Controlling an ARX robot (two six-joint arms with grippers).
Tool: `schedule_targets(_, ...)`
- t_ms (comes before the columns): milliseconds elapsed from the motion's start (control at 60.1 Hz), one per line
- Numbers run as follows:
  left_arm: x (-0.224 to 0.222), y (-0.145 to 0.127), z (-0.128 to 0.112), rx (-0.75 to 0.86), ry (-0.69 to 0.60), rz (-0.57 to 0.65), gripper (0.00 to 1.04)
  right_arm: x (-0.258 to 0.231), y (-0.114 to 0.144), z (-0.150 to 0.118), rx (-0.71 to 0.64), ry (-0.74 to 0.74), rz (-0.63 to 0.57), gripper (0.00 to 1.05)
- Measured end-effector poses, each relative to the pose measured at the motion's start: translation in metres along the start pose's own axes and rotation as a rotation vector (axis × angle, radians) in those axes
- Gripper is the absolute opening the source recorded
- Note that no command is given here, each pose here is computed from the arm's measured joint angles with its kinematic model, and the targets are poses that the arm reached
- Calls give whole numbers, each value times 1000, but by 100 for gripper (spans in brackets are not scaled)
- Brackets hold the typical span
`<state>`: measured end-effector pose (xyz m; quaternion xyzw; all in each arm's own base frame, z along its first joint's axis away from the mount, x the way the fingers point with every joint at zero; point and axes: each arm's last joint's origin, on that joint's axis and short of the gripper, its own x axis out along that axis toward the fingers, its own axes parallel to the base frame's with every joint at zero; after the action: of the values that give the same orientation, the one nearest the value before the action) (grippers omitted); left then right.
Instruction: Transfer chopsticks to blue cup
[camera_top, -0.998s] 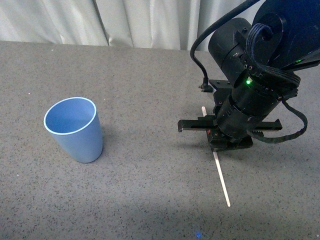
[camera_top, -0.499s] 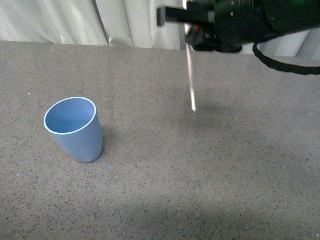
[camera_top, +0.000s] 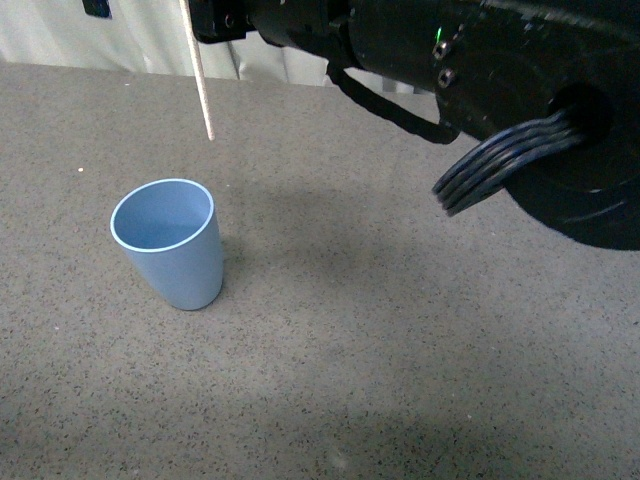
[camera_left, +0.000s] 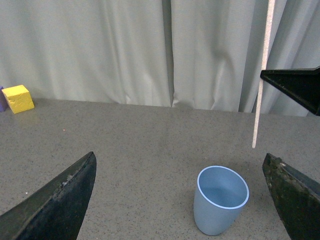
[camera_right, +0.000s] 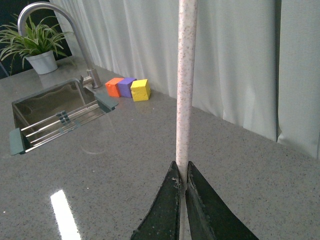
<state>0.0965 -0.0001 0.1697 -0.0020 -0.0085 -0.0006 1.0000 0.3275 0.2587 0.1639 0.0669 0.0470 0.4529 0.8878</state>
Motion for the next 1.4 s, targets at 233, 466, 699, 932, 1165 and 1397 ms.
schedule_targets(233, 0, 0, 0, 0, 0, 0, 98, 13, 10, -24, 41, 40, 86, 1)
schedule_targets(466, 0, 0, 0, 0, 0, 0, 98, 17, 15, -50, 74, 101, 104, 1)
schedule_targets(699, 0, 0, 0, 0, 0, 0, 98, 18, 14, -69, 102, 168, 104, 1)
schedule_targets(932, 0, 0, 0, 0, 0, 0, 98, 18, 14, -70, 107, 179, 104, 13)
schedule_targets(1165, 0, 0, 0, 0, 0, 0, 98, 18, 14, -70, 109, 179, 111, 54)
schedule_targets(1397, 0, 0, 0, 0, 0, 0, 98, 18, 14, -69, 102, 166, 116, 97)
